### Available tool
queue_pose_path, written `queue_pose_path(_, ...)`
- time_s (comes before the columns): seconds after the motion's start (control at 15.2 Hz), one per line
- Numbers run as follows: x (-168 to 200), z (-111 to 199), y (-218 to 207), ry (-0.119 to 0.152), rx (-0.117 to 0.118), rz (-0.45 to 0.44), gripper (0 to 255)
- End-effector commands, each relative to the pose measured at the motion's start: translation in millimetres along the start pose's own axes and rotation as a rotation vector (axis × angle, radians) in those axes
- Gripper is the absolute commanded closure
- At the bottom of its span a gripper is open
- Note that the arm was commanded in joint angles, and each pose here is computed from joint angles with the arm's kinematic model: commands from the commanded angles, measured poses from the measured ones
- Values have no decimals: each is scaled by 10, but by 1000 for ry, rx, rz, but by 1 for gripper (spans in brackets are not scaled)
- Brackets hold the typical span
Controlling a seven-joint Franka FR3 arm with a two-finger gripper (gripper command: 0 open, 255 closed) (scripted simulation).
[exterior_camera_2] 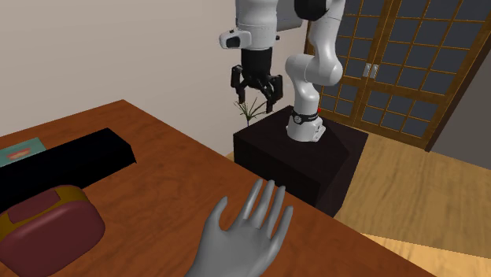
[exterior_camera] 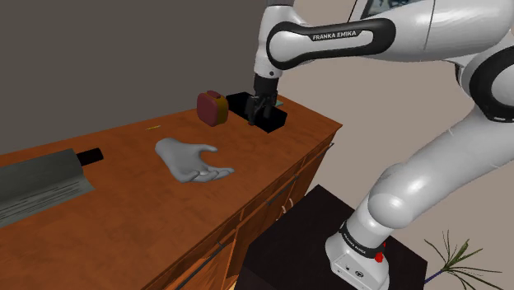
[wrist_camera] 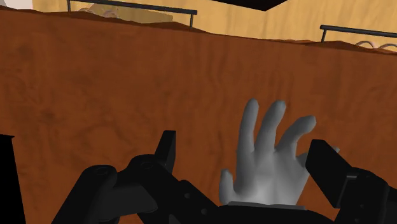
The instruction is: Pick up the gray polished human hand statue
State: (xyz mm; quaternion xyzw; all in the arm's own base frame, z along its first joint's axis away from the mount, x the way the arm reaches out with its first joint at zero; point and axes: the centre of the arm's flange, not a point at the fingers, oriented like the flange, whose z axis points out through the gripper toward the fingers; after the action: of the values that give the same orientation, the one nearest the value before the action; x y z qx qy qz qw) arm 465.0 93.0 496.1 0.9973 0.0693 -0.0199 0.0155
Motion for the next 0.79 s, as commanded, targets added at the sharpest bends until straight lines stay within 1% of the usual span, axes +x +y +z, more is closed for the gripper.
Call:
queue_pose_path(0.0,227,166,-32,-11,-10,-9,0)
queue_pose_path(0.73,1380,1151,-266,-71,-64,-57,0)
